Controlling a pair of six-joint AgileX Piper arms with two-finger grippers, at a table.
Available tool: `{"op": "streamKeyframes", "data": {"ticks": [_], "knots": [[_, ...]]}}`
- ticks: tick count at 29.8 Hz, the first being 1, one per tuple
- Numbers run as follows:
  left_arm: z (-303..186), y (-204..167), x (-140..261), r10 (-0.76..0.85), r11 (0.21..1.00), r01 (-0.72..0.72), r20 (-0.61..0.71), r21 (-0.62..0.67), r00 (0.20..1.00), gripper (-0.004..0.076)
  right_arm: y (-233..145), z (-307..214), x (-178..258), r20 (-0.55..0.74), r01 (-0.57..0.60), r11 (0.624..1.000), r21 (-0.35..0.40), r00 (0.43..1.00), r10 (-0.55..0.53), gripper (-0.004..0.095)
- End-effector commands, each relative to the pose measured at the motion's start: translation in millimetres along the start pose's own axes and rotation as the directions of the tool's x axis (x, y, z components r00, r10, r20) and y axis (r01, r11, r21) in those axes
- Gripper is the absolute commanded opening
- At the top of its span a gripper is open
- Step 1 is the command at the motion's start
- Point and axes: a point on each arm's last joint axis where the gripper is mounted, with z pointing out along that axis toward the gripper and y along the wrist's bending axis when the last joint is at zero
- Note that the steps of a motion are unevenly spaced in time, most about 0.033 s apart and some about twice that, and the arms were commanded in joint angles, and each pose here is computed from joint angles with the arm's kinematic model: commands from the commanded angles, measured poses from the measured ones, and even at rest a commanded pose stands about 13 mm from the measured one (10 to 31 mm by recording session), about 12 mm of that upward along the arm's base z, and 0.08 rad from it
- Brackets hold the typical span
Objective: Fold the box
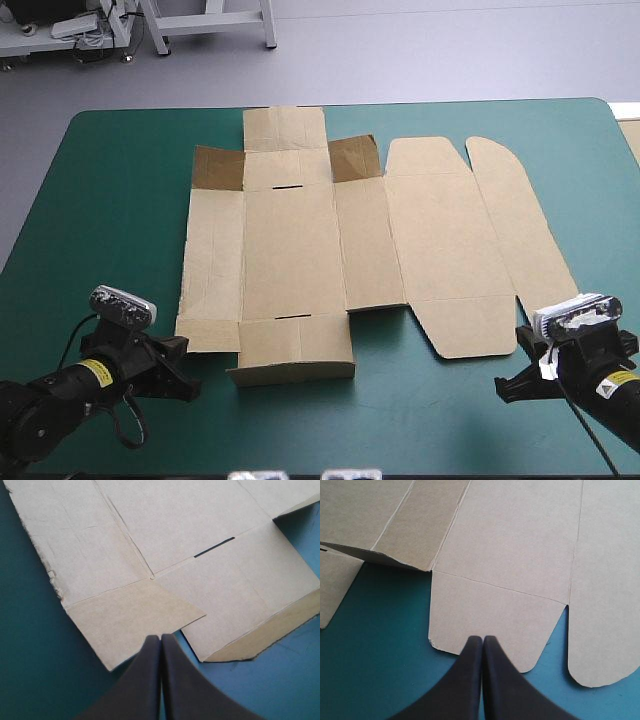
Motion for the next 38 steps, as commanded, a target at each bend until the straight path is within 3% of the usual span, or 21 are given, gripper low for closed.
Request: {"op": "streamKeyframes", "data": {"ticks": [1,21,26,32,38], "knots": [[-4.2,-1.3,-10.8,-0.008,1.0,0.007,0.075,0.008,0.997,-0.0009,-0.1,-4.6,-11.6,0.075,0.004,1.0,0.005,0.997,-0.005,-0.0013],[-2.0,-1.1,-15.9,-0.028,1.0,0.027,0.099,0.01,0.995,-0.0009,-0.2,-4.6,-11.7,0.077,0.002,1.0,0.006,0.997,-0.003,-0.0013],[14.9,0.9,-41.5,-0.047,0.999,0.047,0.047,0.007,0.998,-0.0008,-0.8,-4.8,-13.2,0.093,0.004,1.0,0.013,0.996,-0.005,-0.0013],[54.2,9.2,-101.2,-0.015,0.999,0.015,0.005,-0.04,1.0,0.0001,-1.6,-5.0,-15.2,0.114,0.003,1.0,0.021,0.993,-0.005,-0.0013],[88.2,47.4,-148.2,-0.093,0.995,0.095,-0.091,0.023,0.992,0.0016,-1.6,-5.0,-15.2,0.114,0.01,1.0,0.022,0.993,-0.012,-0.0013]]}}
